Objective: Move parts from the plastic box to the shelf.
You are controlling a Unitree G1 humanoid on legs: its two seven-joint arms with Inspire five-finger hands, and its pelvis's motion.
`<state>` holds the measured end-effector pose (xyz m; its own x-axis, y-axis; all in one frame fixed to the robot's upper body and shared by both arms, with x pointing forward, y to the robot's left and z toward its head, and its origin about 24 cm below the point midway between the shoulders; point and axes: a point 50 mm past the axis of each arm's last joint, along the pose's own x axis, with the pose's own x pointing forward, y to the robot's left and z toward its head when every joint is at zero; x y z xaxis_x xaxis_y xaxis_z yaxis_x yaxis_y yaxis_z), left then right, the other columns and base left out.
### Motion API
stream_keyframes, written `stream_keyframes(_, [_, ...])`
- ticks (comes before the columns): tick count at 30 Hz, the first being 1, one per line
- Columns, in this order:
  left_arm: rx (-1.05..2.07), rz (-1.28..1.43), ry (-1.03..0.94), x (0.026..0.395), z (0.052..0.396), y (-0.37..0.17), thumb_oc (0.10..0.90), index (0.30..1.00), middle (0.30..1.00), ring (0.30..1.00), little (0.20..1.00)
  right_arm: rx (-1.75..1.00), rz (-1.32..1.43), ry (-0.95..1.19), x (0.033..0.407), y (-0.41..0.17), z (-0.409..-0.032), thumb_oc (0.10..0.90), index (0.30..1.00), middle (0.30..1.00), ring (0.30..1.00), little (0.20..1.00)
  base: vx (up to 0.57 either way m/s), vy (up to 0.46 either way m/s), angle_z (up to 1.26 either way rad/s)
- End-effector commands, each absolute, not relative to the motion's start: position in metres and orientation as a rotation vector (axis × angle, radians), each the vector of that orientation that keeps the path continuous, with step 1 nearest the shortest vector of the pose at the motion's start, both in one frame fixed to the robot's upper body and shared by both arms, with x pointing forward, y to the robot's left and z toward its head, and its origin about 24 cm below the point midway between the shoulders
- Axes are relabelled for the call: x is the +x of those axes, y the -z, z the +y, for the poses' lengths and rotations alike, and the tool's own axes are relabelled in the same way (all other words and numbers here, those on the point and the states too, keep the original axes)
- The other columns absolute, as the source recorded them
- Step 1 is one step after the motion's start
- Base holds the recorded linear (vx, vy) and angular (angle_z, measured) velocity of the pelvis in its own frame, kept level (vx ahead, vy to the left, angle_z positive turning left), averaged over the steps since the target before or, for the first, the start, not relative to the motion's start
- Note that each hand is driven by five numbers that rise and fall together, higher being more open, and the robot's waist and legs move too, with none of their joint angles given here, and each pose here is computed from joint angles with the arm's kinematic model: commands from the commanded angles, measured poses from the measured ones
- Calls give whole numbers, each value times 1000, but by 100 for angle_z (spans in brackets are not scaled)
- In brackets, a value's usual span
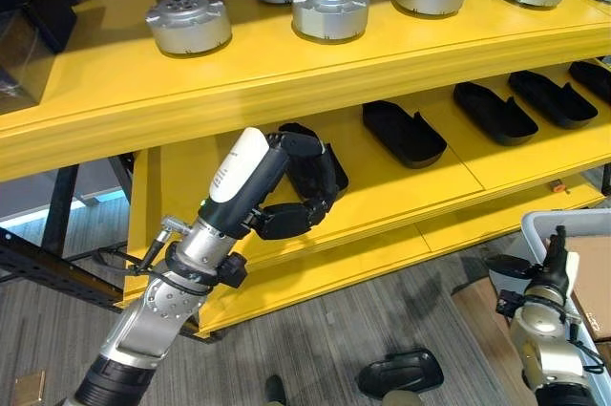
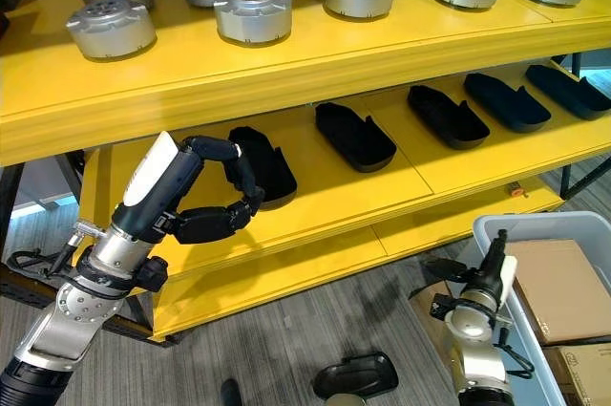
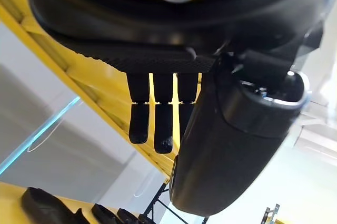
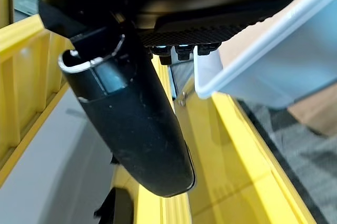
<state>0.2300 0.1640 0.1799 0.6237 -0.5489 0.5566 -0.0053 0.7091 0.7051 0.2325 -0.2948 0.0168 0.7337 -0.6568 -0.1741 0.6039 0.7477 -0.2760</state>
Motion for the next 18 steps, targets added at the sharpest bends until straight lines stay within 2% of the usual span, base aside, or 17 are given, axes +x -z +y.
stream_keyframes(1, [592, -1064, 342, 218, 153, -212, 400, 300, 300, 300, 300, -286, -43, 793, 249, -88, -319, 900, 1000, 1000, 1000, 1000, 36, 23, -4])
stream_keyframes(3, [575, -1036, 357, 220, 153, -211, 400, 300, 300, 300, 300, -285, -34, 801, 248, -87, -321, 900, 1000, 1000, 1000, 1000, 41, 13, -7])
stream_keyframes(4, [572, -1024, 369, 221, 152, -210, 476, 407, 407, 407, 407, -287, -28, 799, 248, -86, -322, 900, 1000, 1000, 1000, 1000, 62, 12, -11])
stream_keyframes(5, [562, -992, 409, 223, 150, -206, 796, 855, 855, 855, 855, -298, -8, 800, 248, -83, -321, 900, 1000, 1000, 1000, 1000, 72, 11, -10])
stream_keyframes(6, [566, -961, 443, 224, 148, -203, 900, 1000, 1000, 1000, 1000, -292, 16, 797, 248, -80, -323, 900, 1000, 1000, 1000, 1000, 78, 12, -8])
stream_keyframes(10, [544, -805, 568, 230, 143, -184, 900, 1000, 1000, 1000, 1000, -298, 89, 796, 243, -66, -326, 900, 1000, 1000, 1000, 1000, 54, 15, -7])
stream_keyframes(14, [520, -363, 722, 238, 151, -117, 900, 1000, 1000, 1000, 1000, -329, 289, 757, 225, -26, -333, 900, 1000, 1000, 1000, 1000, 67, 25, -4])
stream_keyframes(15, [473, -228, 727, 237, 158, -96, 900, 1000, 1000, 1000, 1000, -351, 352, 746, 220, -14, -335, 900, 1000, 1000, 1000, 1000, 49, 28, -7])
stream_keyframes(16, [470, -209, 729, 237, 159, -93, 900, 1000, 1000, 1000, 1000, -358, 364, 742, 219, -12, -335, 900, 1000, 1000, 1000, 1000, 60, 31, -11])
stream_keyframes(18, [548, 24, 747, 228, 175, -48, 900, 1000, 1000, 1000, 1000, -459, 513, 640, 205, 15, -342, 900, 1000, 1000, 1000, 1000, 67, 18, -15])
